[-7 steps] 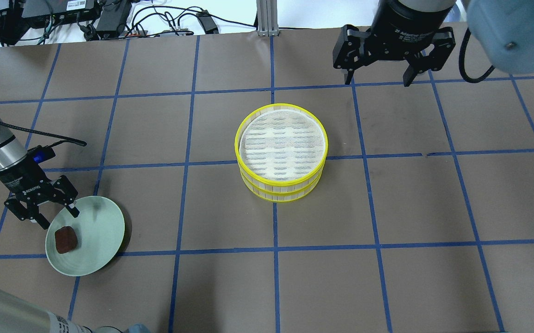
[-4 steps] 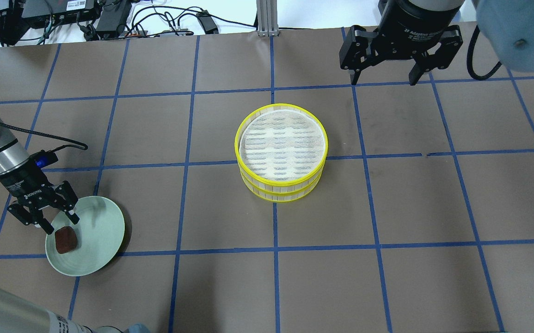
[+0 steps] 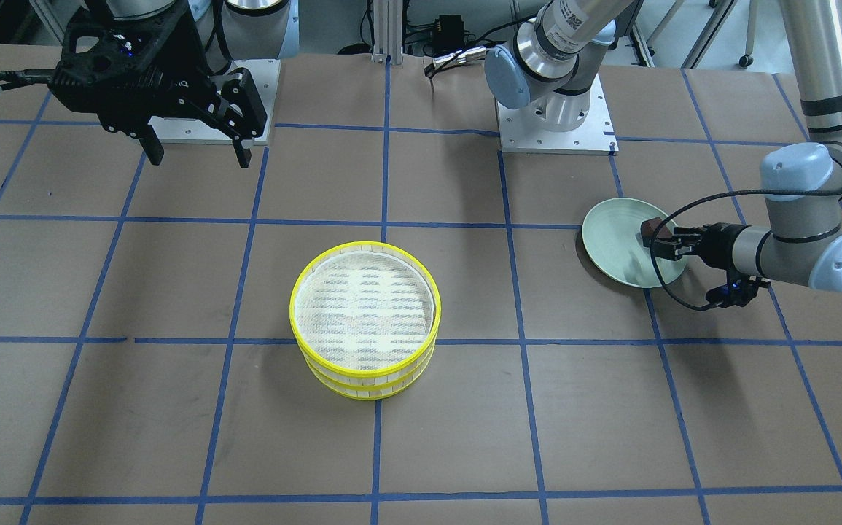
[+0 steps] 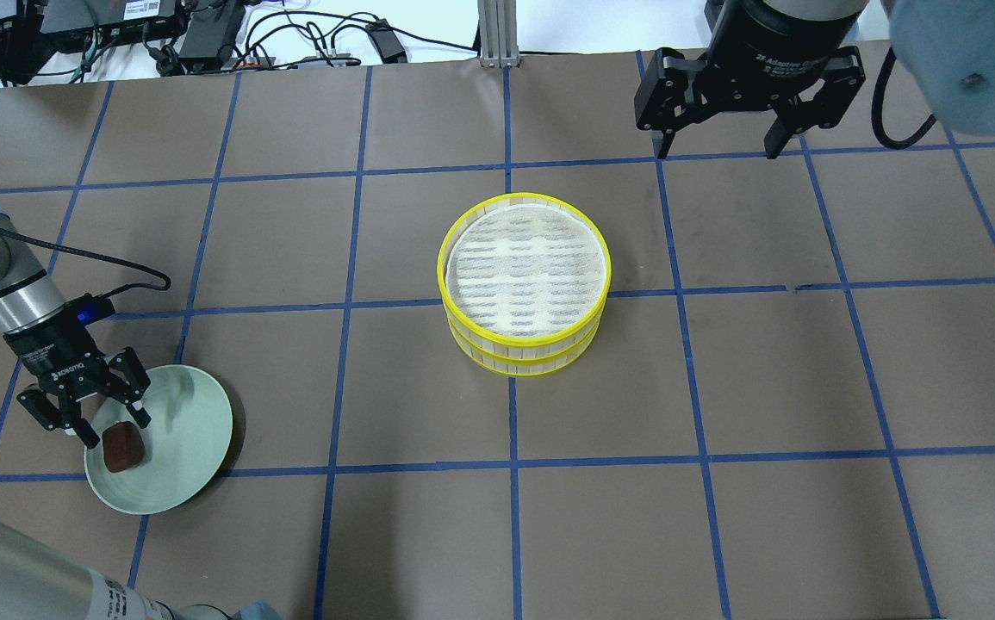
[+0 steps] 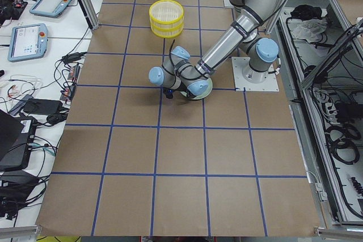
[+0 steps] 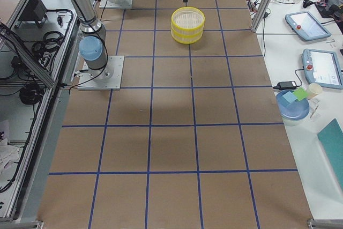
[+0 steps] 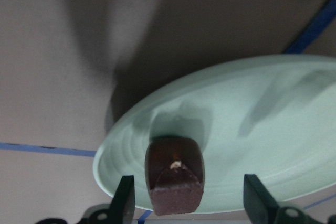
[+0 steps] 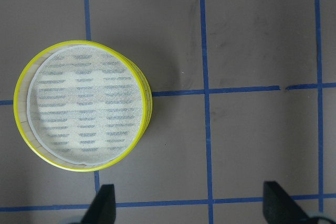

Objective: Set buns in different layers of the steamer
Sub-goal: 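Lower the left gripper and grasp the brown bun on the plate, then carry the brown bun with the left gripper onto the top steamer tier and release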

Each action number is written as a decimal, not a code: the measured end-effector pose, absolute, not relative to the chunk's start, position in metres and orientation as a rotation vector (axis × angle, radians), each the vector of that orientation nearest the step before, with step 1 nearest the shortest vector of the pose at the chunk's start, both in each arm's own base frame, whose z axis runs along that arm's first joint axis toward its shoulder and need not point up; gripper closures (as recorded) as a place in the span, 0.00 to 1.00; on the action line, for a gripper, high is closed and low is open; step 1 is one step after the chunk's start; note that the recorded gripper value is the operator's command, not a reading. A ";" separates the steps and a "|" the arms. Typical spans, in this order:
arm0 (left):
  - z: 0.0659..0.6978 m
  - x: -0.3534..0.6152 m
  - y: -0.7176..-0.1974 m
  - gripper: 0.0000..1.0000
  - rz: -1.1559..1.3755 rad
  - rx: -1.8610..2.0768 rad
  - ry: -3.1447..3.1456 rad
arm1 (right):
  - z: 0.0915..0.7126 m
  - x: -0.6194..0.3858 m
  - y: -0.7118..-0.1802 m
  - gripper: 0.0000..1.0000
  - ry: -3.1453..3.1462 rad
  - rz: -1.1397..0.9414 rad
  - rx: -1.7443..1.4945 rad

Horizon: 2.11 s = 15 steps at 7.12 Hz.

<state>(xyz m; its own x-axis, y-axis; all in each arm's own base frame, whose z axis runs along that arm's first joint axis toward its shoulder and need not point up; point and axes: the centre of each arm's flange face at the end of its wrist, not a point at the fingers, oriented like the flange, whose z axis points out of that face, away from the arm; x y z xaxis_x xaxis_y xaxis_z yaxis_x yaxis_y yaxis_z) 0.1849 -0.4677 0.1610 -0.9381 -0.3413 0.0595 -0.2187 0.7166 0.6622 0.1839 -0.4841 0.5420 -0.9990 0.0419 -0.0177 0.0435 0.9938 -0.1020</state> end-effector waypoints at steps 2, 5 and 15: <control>0.159 0.185 -0.469 1.00 -1.036 0.478 -2.734 | 0.542 0.184 -0.484 0.00 3.122 -0.160 0.065; 0.184 0.184 -0.475 1.00 -0.997 0.480 -2.767 | 0.542 0.184 -0.484 0.00 3.124 -0.160 0.065; 0.392 -0.092 -0.581 1.00 -0.277 0.721 -2.528 | 0.542 0.184 -0.484 0.00 3.123 -0.162 0.064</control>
<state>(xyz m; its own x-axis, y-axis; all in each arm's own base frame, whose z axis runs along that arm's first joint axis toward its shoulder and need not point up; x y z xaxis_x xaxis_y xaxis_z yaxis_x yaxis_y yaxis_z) -0.0917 -0.5809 0.3920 -0.7385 -0.5398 0.4039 -0.4397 0.8398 0.3185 0.1836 -0.4841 0.5419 -0.9991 0.0404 -0.0154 0.0418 0.9938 -0.1029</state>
